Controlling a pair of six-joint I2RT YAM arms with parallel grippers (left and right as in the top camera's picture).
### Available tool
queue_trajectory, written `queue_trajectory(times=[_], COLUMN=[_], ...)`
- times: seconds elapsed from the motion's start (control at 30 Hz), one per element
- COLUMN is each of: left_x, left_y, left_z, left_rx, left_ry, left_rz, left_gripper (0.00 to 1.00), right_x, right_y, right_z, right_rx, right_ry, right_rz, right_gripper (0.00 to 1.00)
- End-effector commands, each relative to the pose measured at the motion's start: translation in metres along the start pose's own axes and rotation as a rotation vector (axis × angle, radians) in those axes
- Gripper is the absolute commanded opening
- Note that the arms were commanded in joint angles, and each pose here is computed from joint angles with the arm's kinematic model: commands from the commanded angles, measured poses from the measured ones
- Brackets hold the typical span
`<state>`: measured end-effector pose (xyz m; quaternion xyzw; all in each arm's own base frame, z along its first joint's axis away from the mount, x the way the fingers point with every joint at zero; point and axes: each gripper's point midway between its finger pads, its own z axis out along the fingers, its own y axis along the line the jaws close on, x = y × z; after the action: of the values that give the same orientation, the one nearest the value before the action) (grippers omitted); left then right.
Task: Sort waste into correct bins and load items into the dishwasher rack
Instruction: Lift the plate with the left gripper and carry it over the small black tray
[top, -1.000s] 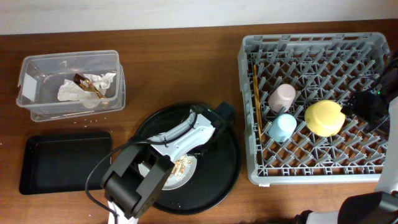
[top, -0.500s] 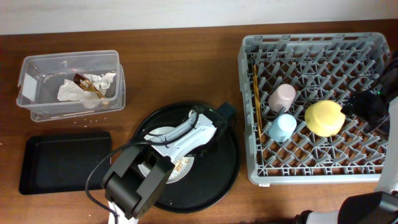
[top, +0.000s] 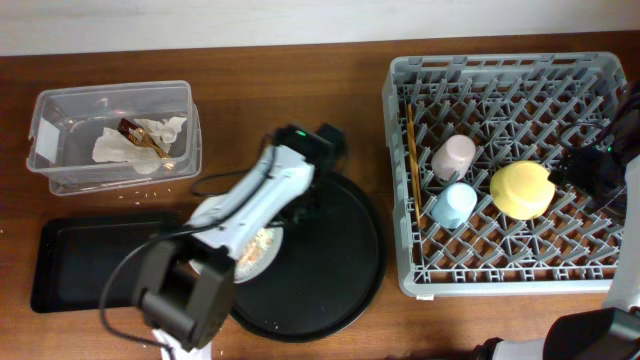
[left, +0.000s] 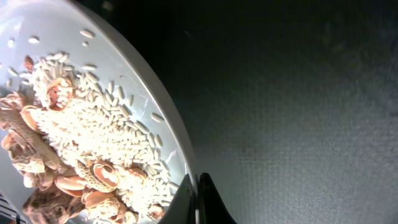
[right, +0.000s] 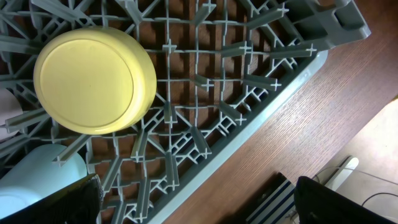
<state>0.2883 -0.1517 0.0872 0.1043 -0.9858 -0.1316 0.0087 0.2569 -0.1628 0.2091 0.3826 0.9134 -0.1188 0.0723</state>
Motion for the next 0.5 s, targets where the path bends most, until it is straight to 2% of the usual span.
queue_trajectory(times=[0.0,0.23,0.47], left_x=[-0.031,-0.067,-0.096], left_y=[0.042,0.117,0.143], left_z=[-0.020,0.002,0.010], left_rx=[0.042,0.070,0.435], left_ry=[-0.048,0.030,0.101], left_rz=[-0.099,-0.298,-0.346], left_gripper=[0.01,0.01,0.01], right_x=[0.000,0.000,0.000], right_y=[-0.004,-0.004,-0.004], right_z=[0.002,0.002,0.002], right_rx=[0.018,0.018,0.018], right_ry=[0.001,0.001,0.001], right_rz=[0.012,0.012,0.012], right_gripper=[0.99,0.99,0.99])
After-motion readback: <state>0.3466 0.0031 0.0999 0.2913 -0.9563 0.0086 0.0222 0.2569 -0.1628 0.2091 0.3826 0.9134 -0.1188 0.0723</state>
